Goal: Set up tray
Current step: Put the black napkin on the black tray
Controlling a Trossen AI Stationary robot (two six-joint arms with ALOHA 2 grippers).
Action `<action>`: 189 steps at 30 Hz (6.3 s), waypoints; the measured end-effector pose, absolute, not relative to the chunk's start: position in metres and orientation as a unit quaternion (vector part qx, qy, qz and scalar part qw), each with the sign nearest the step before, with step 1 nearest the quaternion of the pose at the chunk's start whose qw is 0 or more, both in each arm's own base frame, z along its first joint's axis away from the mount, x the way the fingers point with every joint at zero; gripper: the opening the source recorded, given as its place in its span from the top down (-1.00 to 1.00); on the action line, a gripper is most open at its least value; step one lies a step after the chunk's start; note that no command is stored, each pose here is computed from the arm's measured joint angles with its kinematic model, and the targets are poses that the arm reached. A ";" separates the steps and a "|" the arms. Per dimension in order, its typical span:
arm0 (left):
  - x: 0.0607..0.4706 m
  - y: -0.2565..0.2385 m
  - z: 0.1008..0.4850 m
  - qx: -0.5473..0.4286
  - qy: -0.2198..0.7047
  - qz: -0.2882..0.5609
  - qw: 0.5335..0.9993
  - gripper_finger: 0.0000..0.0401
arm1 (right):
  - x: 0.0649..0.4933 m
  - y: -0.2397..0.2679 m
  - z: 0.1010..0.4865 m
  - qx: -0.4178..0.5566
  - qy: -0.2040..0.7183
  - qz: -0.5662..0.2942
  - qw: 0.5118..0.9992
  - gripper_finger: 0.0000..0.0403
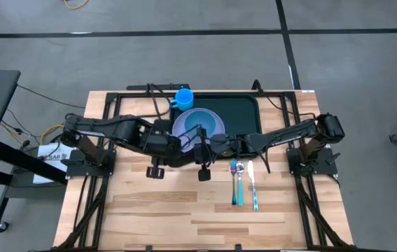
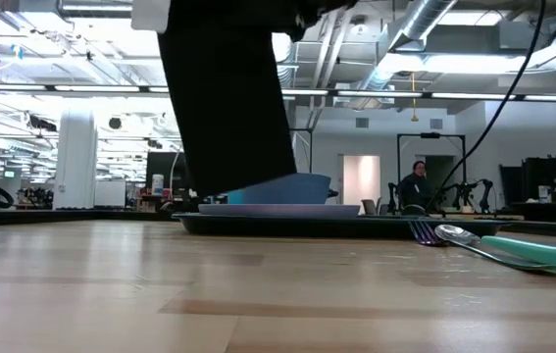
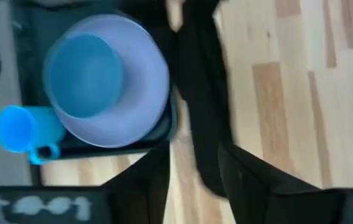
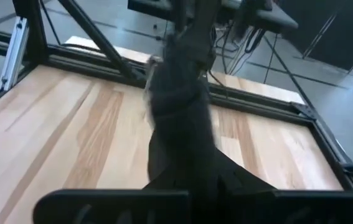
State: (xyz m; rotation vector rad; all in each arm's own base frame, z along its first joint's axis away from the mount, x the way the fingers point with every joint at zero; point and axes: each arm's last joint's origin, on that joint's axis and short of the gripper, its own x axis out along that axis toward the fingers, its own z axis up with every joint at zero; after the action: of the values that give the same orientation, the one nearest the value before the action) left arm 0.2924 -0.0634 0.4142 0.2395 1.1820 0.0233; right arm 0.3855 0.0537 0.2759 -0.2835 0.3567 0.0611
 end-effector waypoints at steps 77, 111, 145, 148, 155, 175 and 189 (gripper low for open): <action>0.183 -0.036 0.383 0.099 0.286 0.149 0.941 0.26 | 0.174 -0.069 0.190 0.142 0.323 -0.233 0.906 1.00; 0.182 -0.036 0.383 0.097 0.292 0.137 0.942 0.26 | 0.177 -0.111 0.176 0.006 0.345 -0.180 0.921 1.00; 0.182 -0.035 0.382 0.107 0.295 0.142 0.939 0.26 | 0.126 0.015 0.287 -0.281 0.119 -0.079 0.949 1.00; 0.182 -0.036 0.382 0.102 0.295 0.142 0.939 0.26 | 0.129 0.024 0.287 -0.262 0.105 -0.051 0.958 1.00; 0.182 -0.036 0.382 0.099 0.294 0.142 0.940 0.26 | 0.133 0.048 0.288 -0.148 0.074 0.015 0.986 1.00; 0.182 -0.036 0.382 0.092 0.296 0.130 0.942 0.26 | 0.158 0.059 0.203 -0.015 0.207 -0.159 0.965 1.00; 0.182 -0.037 0.382 0.080 0.297 0.121 0.944 0.26 | 0.169 -0.014 0.194 -0.039 0.274 -0.243 0.930 1.00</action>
State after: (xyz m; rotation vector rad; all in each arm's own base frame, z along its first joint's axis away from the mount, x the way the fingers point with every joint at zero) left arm 0.1820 -0.0371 0.3818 0.1626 0.6055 0.2458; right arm 0.1695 -0.0136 0.1940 -0.0806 0.5608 -0.4969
